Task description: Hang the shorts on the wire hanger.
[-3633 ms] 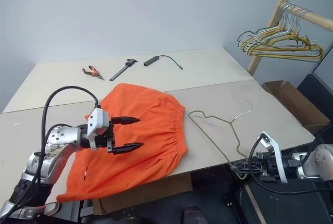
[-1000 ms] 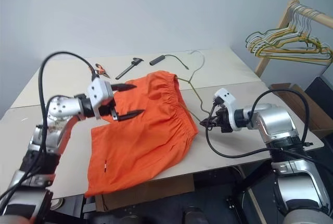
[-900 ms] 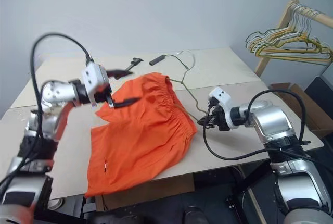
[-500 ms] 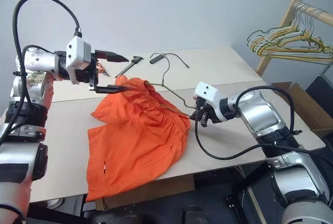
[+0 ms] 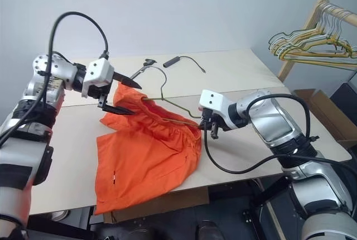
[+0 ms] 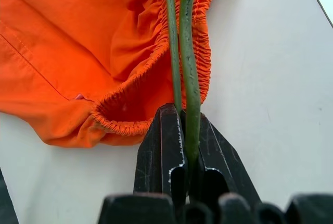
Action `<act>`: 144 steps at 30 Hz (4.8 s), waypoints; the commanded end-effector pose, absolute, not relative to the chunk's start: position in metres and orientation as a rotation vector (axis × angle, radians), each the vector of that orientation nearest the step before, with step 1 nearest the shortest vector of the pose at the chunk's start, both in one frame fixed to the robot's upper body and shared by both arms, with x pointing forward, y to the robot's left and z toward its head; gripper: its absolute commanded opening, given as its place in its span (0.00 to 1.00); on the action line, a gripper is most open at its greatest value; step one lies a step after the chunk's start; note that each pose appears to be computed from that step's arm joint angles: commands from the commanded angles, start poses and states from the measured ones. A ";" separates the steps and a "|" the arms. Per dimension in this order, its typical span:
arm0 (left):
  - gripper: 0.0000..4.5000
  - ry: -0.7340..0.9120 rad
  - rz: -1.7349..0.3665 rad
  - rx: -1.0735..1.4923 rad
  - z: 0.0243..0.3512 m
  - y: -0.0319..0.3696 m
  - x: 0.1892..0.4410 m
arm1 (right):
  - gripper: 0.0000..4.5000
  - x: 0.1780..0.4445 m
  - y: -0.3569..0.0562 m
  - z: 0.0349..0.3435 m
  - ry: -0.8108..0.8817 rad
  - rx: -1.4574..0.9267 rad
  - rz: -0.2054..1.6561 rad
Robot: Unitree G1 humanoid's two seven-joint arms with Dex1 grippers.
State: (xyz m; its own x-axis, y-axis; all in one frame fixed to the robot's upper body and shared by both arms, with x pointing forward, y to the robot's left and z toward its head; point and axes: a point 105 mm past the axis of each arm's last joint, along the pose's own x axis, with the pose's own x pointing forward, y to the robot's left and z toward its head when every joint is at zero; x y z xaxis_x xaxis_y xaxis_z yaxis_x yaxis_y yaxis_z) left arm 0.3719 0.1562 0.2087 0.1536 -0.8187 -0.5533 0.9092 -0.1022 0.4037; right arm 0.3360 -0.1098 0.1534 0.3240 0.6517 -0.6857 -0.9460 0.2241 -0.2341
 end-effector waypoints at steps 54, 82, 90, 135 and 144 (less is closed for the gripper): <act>0.00 0.101 -1.326 0.869 0.221 0.170 0.388 | 0.93 0.315 -0.097 0.114 0.505 -0.156 0.896; 0.00 0.038 -1.395 0.870 0.230 0.184 0.366 | 0.01 0.352 -0.158 0.142 0.492 0.100 0.865; 0.00 0.031 -1.407 0.833 0.229 0.186 0.362 | 0.01 0.358 -0.164 0.130 0.535 0.045 0.877; 0.00 0.063 -1.383 1.086 0.222 0.163 0.378 | 0.05 0.341 -0.079 0.200 0.078 -1.048 1.071; 0.00 0.057 -1.373 1.070 0.222 0.165 0.378 | 0.61 0.351 -0.080 0.176 0.165 -0.921 1.086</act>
